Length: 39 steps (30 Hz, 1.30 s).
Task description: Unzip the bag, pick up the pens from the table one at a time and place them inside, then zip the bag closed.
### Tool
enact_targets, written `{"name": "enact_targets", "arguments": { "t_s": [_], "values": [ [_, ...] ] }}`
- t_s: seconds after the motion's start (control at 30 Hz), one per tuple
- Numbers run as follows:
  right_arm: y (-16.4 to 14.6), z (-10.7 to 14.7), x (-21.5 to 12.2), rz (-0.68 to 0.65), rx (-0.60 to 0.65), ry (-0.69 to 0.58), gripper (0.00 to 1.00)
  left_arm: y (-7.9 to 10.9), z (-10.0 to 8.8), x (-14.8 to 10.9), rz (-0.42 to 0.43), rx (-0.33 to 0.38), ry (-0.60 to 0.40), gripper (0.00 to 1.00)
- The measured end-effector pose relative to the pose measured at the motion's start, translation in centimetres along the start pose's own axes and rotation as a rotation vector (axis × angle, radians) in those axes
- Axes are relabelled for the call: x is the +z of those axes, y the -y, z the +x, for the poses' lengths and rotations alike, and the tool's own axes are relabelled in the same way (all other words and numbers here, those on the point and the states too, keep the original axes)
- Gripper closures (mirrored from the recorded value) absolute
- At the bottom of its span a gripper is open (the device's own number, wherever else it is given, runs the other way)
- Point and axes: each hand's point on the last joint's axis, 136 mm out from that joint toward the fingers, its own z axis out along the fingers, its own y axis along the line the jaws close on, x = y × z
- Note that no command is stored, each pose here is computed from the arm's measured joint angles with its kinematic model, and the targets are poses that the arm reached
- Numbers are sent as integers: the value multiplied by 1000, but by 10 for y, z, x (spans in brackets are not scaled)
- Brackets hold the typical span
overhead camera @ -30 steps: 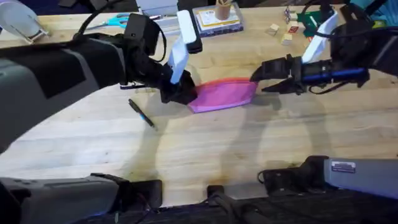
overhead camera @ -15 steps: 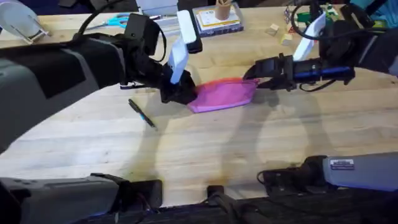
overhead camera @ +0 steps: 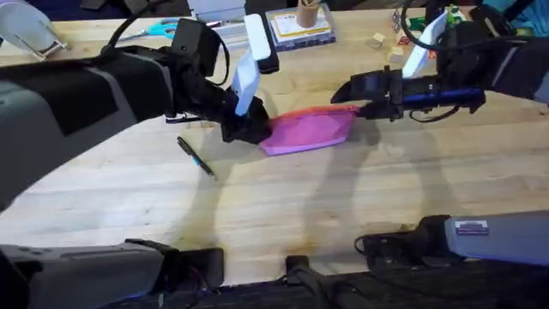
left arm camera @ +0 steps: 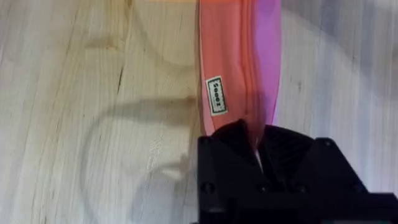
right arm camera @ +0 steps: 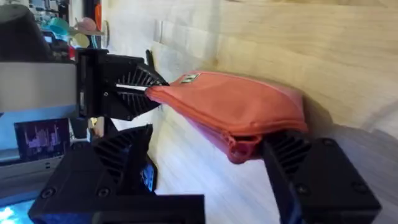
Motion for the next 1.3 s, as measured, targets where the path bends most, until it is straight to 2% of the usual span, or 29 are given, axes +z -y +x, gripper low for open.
{"name": "enact_targets", "arguments": {
  "t_s": [0.3, 0.5, 0.8, 0.97, 1.13, 1.2, 1.3],
  "values": [
    [-33, -17, -19, -5, -82, 74, 5, 0, 0, 0, 1, 0, 0, 902],
    [-57, -15, -20, -34, -144, 77, 4, 0, 0, 0, 0, 0, 0, 901],
    [-65, -11, -18, -41, -145, 62, 5, 0, 0, 0, 0, 0, 0, 902],
    [-78, -17, -34, 37, -190, 109, 5, 0, 0, 0, 0, 0, 0, 902],
    [-103, -24, -63, 130, -295, 218, 5, 0, 0, 0, 0, 0, 0, 901],
    [-115, -21, -82, 204, -328, 295, 4, 0, 0, 0, 0, 0, 0, 901],
    [-117, -13, -94, 265, -329, 337, 4, 0, 0, 0, 0, 0, 0, 901]
  ]
}}
